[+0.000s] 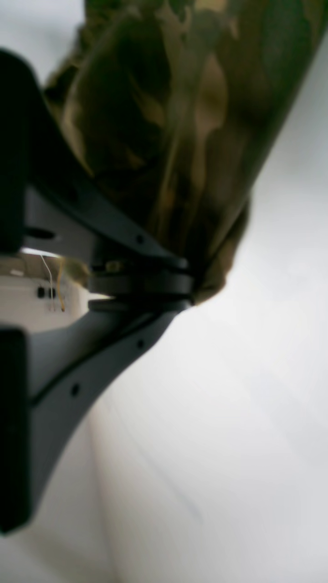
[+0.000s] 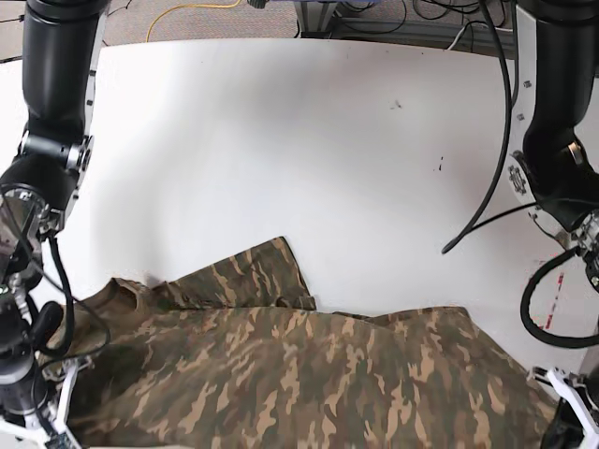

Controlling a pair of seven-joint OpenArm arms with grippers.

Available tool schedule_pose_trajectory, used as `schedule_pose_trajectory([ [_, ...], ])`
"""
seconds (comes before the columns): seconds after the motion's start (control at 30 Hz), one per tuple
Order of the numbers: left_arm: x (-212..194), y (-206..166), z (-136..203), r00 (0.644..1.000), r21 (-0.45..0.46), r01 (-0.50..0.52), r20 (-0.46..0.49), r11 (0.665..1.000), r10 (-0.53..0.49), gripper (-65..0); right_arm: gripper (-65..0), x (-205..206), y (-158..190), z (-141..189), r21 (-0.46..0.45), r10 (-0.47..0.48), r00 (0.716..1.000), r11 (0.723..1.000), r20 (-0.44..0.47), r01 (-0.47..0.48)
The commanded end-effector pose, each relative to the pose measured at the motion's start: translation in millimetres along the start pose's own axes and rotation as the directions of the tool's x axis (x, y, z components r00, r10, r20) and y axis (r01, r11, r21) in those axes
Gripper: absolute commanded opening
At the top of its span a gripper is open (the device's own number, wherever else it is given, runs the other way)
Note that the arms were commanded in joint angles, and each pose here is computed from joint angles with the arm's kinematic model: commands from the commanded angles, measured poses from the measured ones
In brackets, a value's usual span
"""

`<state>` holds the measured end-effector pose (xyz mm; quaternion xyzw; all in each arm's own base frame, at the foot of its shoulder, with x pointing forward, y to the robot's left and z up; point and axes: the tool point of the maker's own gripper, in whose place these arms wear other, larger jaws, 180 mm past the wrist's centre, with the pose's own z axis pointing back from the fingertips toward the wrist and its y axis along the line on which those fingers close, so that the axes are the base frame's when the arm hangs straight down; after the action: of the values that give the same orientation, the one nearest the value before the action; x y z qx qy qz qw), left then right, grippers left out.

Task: Layout the t-shirt on the table in an organized manner, then fold the t-shirt properly
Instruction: 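Shake the held shirt with both grippers to straighten it, then lay the shirt flat, drawing both grippers back across the table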

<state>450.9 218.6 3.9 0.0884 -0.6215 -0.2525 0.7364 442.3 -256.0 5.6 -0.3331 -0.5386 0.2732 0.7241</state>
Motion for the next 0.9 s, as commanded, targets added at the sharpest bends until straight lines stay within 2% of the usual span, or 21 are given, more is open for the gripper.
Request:
schedule_pose_trajectory([
  [0.0,0.4,-0.4,4.9,0.999,-0.003,0.011,0.032,1.0,-0.011,-65.0,-64.7,-4.7,1.3,6.7,-0.02,-0.006,1.0,1.0,0.016,0.006],
  [0.13,-35.8,-22.2,6.3,0.999,-0.055,0.015,-0.03,0.998,-0.017,-65.0,-64.7,-39.6,32.1,10.4,0.03,-0.024,0.999,0.999,-0.041,0.025],
  [0.33,-95.9,-61.2,7.5,0.989,-0.151,-0.021,-0.148,0.988,-0.002,-65.0,-64.7,-88.3,76.6,12.6,0.114,-0.091,0.986,0.988,-0.142,0.108],
  [0.5,-143.2,-81.5,20.8,0.97,-0.178,-0.071,-0.242,0.981,0.026,-65.0,-64.7,-127.9,108.8,19.7,0.17,-0.096,0.966,0.975,-0.238,0.139],
  [0.67,-188.8,-99.8,40.2,0.938,-0.191,-0.114,-0.344,0.975,0.042,-65.0,-64.7,-161.4,148.1,33.7,0.235,-0.104,0.941,0.954,-0.323,0.186],
  [0.87,-241.5,-112.9,73.0,0.881,-0.202,-0.152,-0.472,0.968,0.04,-65.0,-64.8,-196.0,190.5,55.1,0.302,-0.099,0.904,0.923,-0.416,0.239],
])
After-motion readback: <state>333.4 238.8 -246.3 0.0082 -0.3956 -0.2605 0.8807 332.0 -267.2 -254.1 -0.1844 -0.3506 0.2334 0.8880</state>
